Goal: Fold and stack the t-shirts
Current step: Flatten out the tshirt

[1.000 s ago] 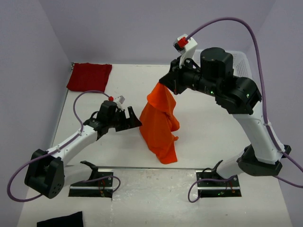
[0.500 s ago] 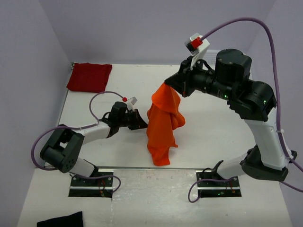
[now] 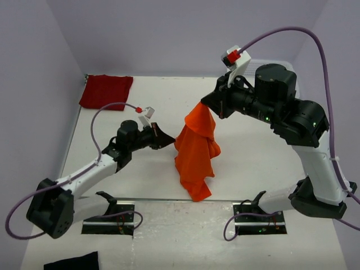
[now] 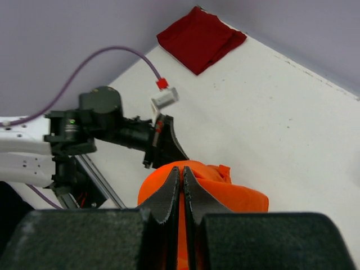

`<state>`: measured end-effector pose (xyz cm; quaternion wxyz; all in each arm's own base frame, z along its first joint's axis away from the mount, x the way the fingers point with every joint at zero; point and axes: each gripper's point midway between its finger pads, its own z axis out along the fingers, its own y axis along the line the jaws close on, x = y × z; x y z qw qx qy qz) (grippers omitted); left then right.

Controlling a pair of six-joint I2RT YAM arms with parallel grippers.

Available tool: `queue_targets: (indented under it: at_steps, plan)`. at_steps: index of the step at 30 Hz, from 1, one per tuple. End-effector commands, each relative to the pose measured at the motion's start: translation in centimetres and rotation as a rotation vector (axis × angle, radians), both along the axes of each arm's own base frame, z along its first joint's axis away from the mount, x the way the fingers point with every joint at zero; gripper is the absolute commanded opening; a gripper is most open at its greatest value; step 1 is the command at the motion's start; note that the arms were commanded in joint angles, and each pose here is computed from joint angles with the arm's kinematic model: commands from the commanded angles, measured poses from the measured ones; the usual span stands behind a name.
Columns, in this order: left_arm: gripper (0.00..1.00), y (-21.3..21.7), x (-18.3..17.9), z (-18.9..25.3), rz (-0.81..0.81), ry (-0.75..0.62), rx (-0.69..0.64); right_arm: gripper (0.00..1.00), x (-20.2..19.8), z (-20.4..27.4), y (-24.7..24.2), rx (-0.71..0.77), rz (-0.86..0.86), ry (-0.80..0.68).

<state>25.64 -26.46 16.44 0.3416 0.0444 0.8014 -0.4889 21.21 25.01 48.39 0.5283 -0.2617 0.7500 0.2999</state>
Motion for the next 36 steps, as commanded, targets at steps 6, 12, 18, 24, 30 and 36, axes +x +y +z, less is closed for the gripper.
queue_targets:
  at_steps: [6,12,18,24,30,36]
  plan:
    - [0.0,5.2,-0.9,5.9,0.194,-0.108,0.152,0.0,-1.1,1.0,0.1,0.032,0.047,-0.048]
    - [0.0,5.9,-2.4,5.5,0.182,-0.101,0.167,0.0,2.3,1.7,3.5,0.021,0.058,-0.118]
    - [0.0,5.5,-3.6,3.1,0.122,-0.047,0.179,0.0,6.5,1.9,7.0,-0.047,0.077,-0.277]
    - [0.0,5.6,-4.0,1.7,0.107,-0.03,0.205,0.0,12.7,0.2,8.5,-0.071,0.02,-0.27]
    - [0.0,5.4,-4.4,1.5,0.075,-0.024,0.208,0.0,21.2,-4.2,6.8,-0.092,-0.117,-0.183]
    - [0.1,5.2,-4.6,-0.3,0.057,0.026,0.235,0.0,25.9,-9.7,4.5,-0.148,-0.199,-0.077]
